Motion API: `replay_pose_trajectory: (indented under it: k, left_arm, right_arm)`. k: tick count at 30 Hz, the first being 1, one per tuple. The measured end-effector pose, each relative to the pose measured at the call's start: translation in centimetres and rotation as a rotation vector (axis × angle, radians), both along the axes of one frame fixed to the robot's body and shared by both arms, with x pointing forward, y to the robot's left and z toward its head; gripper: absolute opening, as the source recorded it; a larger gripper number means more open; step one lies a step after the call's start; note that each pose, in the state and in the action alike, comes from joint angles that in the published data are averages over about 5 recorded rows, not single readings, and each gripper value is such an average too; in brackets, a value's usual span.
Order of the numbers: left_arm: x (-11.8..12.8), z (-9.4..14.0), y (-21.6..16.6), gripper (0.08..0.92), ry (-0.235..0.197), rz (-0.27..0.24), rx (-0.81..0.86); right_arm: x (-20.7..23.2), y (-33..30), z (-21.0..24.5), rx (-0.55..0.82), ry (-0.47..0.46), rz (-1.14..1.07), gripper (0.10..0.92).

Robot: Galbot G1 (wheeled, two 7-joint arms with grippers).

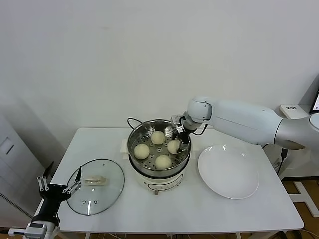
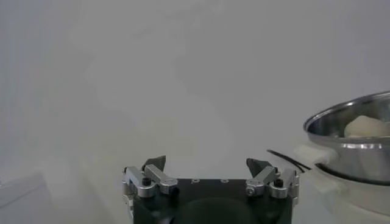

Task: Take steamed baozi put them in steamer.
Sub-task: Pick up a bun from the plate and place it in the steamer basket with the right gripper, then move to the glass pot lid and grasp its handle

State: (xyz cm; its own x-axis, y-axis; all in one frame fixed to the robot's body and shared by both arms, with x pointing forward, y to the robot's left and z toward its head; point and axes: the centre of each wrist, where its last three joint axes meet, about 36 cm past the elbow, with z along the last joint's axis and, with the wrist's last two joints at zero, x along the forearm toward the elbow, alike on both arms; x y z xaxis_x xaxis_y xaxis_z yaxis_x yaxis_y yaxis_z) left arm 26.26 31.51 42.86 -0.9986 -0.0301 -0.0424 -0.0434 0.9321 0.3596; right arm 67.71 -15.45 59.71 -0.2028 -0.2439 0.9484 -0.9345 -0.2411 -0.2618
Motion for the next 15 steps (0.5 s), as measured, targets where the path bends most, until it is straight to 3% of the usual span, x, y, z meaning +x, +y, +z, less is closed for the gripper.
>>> replay_pose_trajectory:
  k: [5,10,15]
  left_arm:
    - [-0.1,-0.1,0.0,0.823,0.002,0.001,-0.002]
    - [-0.3,0.0,0.1,0.823,0.002,0.002,0.001]
    - [-0.2,0.1,0.0,0.823,-0.001,-0.004,0.003]
  right_arm:
    - [0.1,-0.3,0.9,0.021,0.002,-0.011,0.808]
    - [0.4,-1.3,2.8,0.109,0.002,-0.047,0.822]
    - [0.9,-4.0,4.6,0.315,-0.025,-0.137,0.823]
